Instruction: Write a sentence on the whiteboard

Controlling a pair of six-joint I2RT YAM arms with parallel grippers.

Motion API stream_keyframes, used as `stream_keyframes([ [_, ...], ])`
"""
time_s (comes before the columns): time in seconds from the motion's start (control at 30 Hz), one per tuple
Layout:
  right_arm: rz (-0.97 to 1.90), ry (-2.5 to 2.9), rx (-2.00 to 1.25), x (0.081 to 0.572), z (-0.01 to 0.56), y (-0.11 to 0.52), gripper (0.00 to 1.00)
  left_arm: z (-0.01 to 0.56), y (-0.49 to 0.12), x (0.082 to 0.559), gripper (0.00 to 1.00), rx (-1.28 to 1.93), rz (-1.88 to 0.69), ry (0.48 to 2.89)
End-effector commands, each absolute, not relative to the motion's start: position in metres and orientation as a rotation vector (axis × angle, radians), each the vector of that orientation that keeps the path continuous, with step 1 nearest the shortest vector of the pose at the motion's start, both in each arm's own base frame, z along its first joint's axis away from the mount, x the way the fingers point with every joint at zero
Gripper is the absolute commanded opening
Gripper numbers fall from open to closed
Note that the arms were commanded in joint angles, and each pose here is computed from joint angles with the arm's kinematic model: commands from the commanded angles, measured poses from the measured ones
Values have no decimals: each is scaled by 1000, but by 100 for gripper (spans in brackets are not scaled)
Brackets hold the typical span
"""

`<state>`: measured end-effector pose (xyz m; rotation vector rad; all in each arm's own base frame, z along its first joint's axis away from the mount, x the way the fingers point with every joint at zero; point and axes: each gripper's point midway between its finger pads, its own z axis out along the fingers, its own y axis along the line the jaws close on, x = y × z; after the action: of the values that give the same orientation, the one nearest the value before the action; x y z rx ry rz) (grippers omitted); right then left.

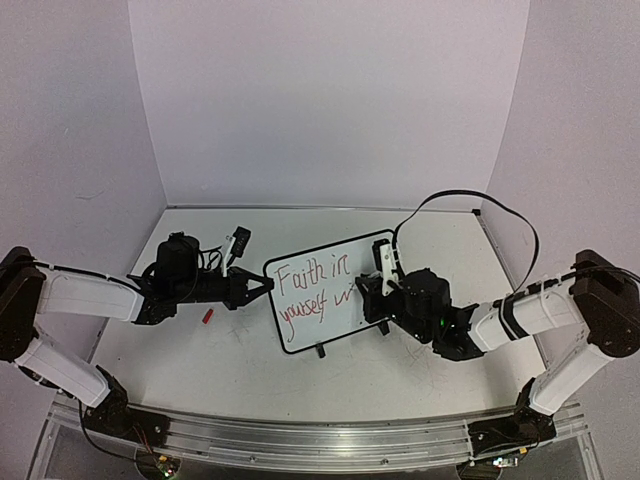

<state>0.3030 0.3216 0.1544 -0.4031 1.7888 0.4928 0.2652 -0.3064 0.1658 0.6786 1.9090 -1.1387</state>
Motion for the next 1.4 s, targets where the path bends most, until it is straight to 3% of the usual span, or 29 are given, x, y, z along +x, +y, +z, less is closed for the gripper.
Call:
stream_keyframes([
  [0.0, 491, 1832, -384, 300, 142, 317, 0, 181, -305, 269, 0, 706, -1086, 1851],
  [0.4, 490, 1860, -383, 295, 131, 318, 0, 181, -305, 269, 0, 708, -1086, 1852],
  [0.73, 499, 1746, -359, 295, 179, 307, 0, 180, -305, 269, 0, 705, -1085, 1855],
  [1.37, 503, 1717, -392, 306, 183, 322, 0, 180, -306, 269, 0, 708, -1086, 1858],
])
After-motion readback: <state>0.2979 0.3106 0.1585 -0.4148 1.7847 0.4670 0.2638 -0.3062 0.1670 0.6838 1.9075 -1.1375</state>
